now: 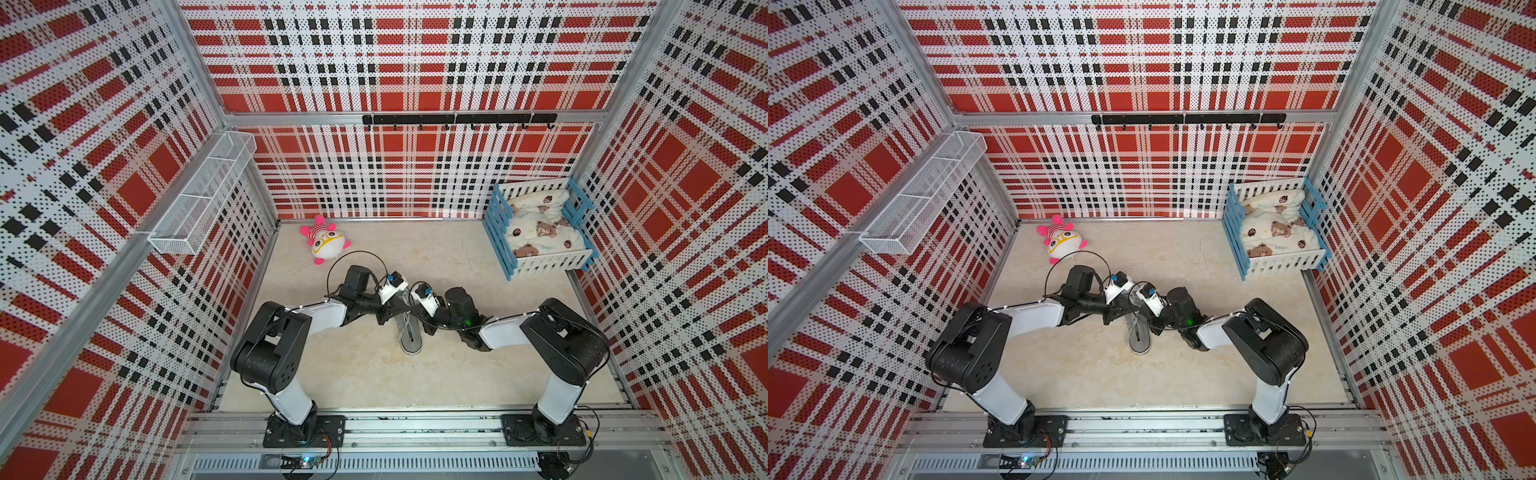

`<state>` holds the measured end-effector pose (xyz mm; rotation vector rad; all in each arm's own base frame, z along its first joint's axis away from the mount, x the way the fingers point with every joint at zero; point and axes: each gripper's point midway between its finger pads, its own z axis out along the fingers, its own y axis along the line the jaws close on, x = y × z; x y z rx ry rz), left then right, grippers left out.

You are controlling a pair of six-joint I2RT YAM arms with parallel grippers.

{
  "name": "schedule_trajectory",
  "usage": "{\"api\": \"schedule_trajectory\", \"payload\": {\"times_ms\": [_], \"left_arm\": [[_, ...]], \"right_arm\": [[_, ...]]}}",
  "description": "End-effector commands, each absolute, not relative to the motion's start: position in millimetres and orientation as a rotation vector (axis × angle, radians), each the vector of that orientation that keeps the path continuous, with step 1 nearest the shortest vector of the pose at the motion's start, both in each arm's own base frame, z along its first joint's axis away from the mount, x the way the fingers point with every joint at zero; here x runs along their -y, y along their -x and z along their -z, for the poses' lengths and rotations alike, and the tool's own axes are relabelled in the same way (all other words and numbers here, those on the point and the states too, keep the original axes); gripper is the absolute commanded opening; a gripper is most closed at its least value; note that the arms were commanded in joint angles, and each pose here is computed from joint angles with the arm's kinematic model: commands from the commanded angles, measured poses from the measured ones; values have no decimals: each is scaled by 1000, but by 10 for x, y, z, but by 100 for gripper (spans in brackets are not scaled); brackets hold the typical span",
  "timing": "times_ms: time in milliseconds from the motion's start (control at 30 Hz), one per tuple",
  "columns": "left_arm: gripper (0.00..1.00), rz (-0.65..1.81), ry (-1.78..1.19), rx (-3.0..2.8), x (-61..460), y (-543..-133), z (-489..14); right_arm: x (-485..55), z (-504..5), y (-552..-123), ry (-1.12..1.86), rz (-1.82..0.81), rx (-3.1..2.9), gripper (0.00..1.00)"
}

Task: Tie the shoes
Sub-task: Cross the shoelace with the shoelace.

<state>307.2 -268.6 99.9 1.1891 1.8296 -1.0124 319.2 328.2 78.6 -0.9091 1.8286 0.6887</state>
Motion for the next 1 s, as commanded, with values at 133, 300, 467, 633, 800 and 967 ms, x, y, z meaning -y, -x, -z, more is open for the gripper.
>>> {"api": "schedule_trajectory", "payload": {"times_ms": [133,300,467,633,800,967], "left_arm": [[0,1035,-1184,-1789,2745,-3073,-1097],[0,1012,-1174,-1800,2725,-3087,-1089],[0,997,-1165,-1807,2713,-3112,-1078],[0,994,-1162,-1808,2706,-3121,-1080],[0,990,-1161,-1802,2704,-3133,-1097],[0,988,-1158,-1801,2699,-3142,-1101]], "right_arm": [[-3191,-1072,-3431,547,-501,-1829,0],[-3061,-1100,-3498,382,-353,-1853,0],[-3075,-1103,-3462,343,-323,-1861,0],[-3211,-1095,-3352,435,-418,-1856,10],[-3269,-1112,-3198,545,-569,-1839,24],[-3234,-1098,-3076,629,-670,-1850,41]]}}
